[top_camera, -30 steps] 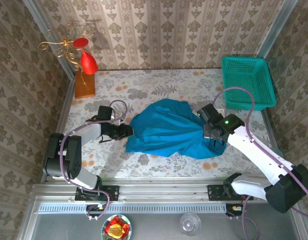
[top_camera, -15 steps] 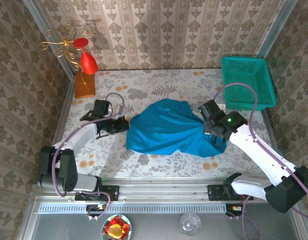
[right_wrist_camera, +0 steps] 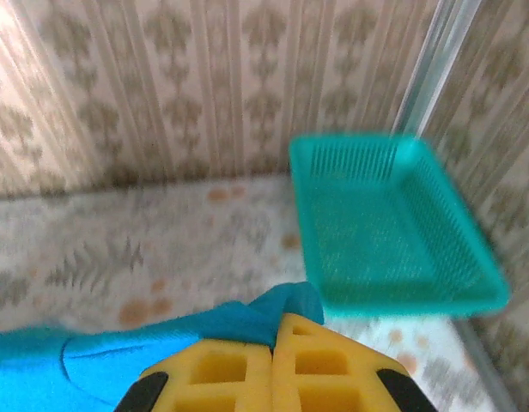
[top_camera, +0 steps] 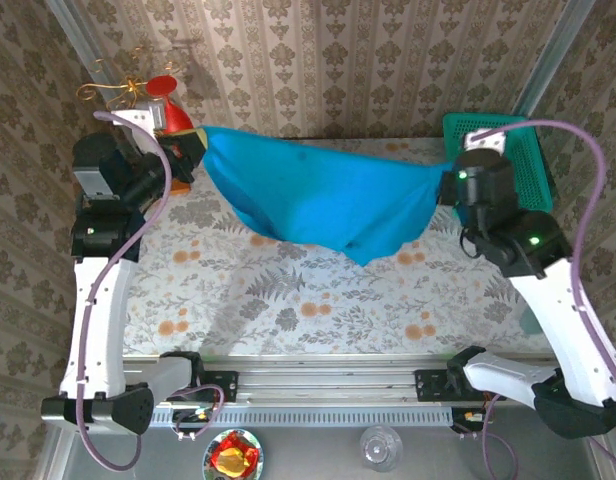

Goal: Fold the inside-out t-shirt
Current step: Flatten out the T-shirt at the center of the table.

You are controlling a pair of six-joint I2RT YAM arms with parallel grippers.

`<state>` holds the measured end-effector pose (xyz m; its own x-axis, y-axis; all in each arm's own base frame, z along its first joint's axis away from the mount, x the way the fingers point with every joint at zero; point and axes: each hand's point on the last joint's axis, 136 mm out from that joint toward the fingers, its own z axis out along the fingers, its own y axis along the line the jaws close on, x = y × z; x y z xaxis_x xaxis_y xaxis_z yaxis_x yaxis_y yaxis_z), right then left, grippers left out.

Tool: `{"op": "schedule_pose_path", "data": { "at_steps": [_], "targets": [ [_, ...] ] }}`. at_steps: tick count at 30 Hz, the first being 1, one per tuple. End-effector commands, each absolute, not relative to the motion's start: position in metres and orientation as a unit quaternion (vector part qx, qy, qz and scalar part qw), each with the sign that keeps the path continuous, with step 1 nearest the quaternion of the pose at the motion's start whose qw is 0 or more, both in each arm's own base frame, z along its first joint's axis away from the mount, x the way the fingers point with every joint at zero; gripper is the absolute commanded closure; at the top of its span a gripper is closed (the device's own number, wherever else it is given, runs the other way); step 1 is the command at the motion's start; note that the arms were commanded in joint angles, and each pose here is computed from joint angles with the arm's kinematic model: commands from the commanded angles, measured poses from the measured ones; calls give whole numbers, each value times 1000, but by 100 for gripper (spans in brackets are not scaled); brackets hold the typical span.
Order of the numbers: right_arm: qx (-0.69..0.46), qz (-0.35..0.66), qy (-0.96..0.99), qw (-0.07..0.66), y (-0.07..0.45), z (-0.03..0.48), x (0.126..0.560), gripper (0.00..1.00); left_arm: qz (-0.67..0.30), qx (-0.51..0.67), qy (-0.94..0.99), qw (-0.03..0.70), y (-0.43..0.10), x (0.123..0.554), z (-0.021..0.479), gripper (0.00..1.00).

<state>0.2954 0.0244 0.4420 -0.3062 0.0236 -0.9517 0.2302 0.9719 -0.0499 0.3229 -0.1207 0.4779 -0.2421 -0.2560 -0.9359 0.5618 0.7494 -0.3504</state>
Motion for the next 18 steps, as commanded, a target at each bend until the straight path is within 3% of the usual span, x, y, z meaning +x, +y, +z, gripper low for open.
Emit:
{"op": "schedule_pose_path", "data": {
  "at_steps": [1,3,6,12,14,18],
  "targets": [
    [110,-178,706,676,-22,549,258,100,-375,98,713,585,-129,342,462,100],
    [121,-189,682,696,-32,581,245,100,-393,92,705,582,-133,346,459,100],
    [117,-171,676,707,-28,587,246,100,-405,87,688,595,-133,344,471,100],
    [69,-60,747,659,29,509,299,100,-340,126,624,692,-111,307,596,100],
    [69,-46,756,650,36,499,305,100,-336,137,608,706,-112,298,617,100],
    [110,-123,716,678,-5,545,275,100,-356,117,655,657,-120,328,559,100]
  ]
}}
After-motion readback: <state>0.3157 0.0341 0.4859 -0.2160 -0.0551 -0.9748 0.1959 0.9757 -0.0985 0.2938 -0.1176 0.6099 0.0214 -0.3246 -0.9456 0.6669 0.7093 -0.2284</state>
